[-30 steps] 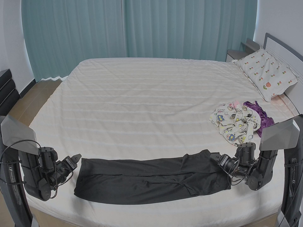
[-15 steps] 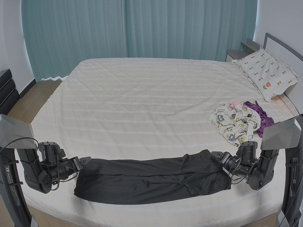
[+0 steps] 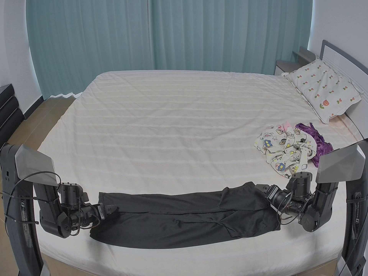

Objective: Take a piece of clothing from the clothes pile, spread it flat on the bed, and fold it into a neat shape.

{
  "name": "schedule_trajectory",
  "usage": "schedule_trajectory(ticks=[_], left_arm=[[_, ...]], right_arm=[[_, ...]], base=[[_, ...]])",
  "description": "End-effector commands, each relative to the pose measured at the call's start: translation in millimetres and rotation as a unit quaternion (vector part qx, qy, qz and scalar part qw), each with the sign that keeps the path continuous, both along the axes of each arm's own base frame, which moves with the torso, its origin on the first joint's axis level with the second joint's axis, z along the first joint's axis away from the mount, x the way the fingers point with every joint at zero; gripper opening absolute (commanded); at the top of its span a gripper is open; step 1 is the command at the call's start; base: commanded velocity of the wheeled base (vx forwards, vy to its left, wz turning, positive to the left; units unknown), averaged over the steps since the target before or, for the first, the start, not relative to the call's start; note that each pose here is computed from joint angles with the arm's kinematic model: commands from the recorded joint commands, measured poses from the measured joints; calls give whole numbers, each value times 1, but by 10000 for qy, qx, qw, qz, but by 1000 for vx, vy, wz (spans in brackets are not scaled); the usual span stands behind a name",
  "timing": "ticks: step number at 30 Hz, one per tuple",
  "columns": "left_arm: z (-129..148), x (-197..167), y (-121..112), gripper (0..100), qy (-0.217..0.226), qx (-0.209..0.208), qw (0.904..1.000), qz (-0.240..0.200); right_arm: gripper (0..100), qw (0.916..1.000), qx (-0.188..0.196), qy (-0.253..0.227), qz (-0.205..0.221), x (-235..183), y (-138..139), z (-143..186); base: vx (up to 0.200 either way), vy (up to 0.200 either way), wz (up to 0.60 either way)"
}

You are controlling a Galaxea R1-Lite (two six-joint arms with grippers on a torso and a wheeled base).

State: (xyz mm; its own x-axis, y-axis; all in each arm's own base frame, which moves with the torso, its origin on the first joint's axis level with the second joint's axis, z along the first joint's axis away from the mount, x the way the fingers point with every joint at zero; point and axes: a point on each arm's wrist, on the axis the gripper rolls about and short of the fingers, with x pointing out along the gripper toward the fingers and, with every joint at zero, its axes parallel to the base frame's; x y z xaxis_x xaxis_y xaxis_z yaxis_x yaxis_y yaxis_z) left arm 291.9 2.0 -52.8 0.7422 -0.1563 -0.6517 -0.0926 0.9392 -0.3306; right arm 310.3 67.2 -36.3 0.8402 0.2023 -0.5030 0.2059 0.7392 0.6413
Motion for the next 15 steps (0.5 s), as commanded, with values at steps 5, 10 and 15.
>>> schedule_trajectory(ticks=[5,10,15], left_arm=[[-6,3,-1,100,42,18,10000,-22],[-6,5,2,100,-1,92,10000,-27],[-12,8,2,100,29,151,9999,-43]], right_arm=[[100,10000,1,2,16,-1,1,-3],[100,10000,1,2,23,-2,1,-3],[100,10000,1,2,23,-2,1,-3]], base=[[0,0,0],[0,0,0],[0,0,0]])
